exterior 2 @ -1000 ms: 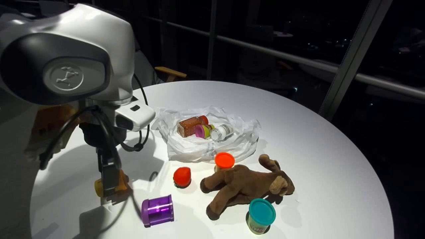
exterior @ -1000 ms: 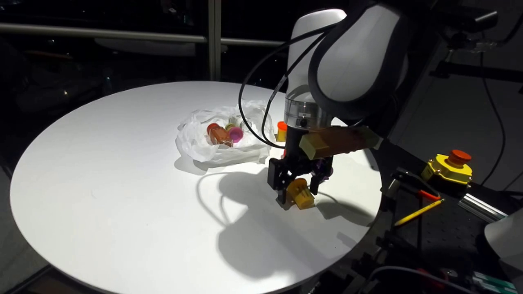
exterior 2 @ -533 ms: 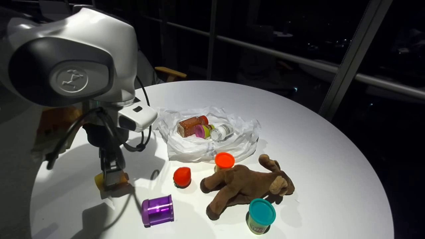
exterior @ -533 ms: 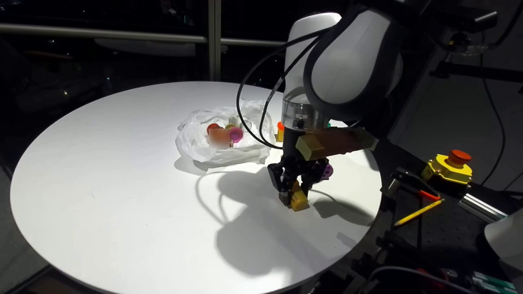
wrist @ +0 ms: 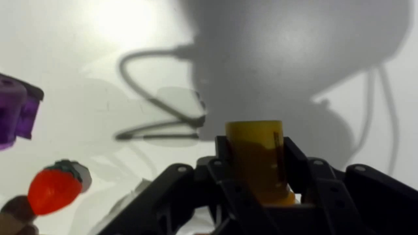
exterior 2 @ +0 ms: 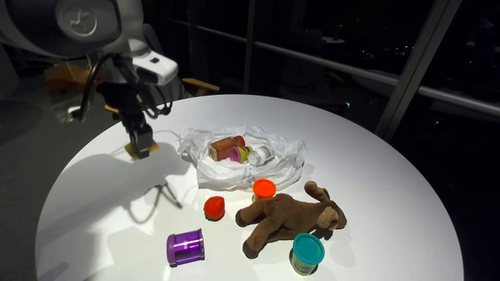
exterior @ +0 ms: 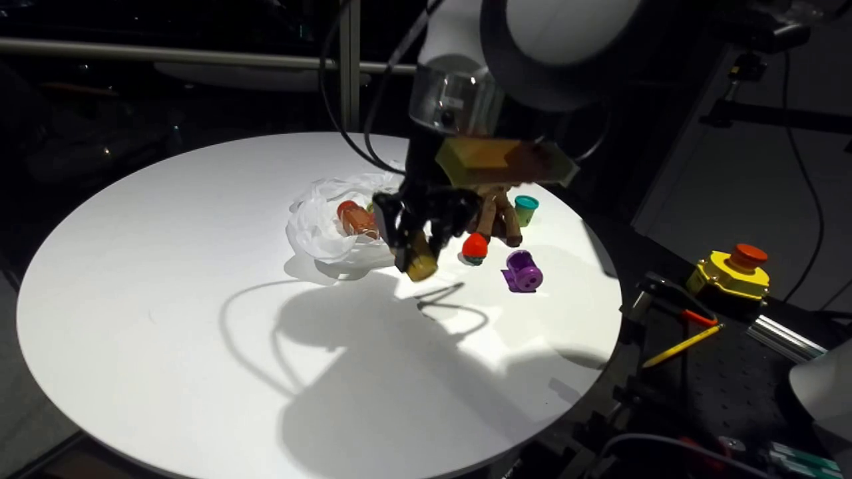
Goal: Put all the objects on the table in the white plastic bag
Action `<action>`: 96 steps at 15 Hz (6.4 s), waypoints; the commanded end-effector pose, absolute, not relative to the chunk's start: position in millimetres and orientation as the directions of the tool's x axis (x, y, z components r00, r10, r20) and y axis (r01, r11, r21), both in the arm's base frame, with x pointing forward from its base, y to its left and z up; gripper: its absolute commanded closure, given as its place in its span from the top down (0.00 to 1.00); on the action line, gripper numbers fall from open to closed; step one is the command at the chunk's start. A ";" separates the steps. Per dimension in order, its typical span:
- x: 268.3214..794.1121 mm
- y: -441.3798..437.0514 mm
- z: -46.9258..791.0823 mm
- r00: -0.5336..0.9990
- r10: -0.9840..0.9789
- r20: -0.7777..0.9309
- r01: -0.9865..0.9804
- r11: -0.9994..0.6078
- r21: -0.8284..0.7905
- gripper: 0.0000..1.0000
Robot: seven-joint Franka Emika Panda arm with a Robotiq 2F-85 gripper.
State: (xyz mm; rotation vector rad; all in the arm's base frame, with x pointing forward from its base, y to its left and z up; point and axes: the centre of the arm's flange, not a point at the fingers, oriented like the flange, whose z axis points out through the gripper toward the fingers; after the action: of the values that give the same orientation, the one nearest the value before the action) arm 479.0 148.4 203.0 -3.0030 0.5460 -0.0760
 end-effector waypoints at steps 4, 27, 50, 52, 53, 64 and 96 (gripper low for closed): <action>600.5 126.5 267.5 0.919 -0.358 0.164 -0.332 -0.929 -0.165 0.18; 704.7 33.5 154.9 0.866 -0.403 0.295 -0.430 -0.902 0.030 0.68; 495.8 38.4 236.9 0.906 -0.422 -0.044 -0.424 -0.902 -0.075 1.00; 496.5 30.2 222.1 0.899 -0.433 -0.068 -0.438 -0.896 -0.079 1.00; 497.2 26.8 215.6 0.896 -0.437 -0.078 -0.442 -0.893 -0.080 1.00; 503.4 -3.8 141.5 0.853 -0.496 -0.161 -0.499 -0.866 0.022 1.00; 622.6 12.0 270.6 0.861 -0.501 0.093 -0.495 -0.865 -0.082 0.26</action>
State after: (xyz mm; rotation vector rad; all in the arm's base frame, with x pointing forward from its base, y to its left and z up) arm 577.5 10.3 260.7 -2.9677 0.7943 -0.1113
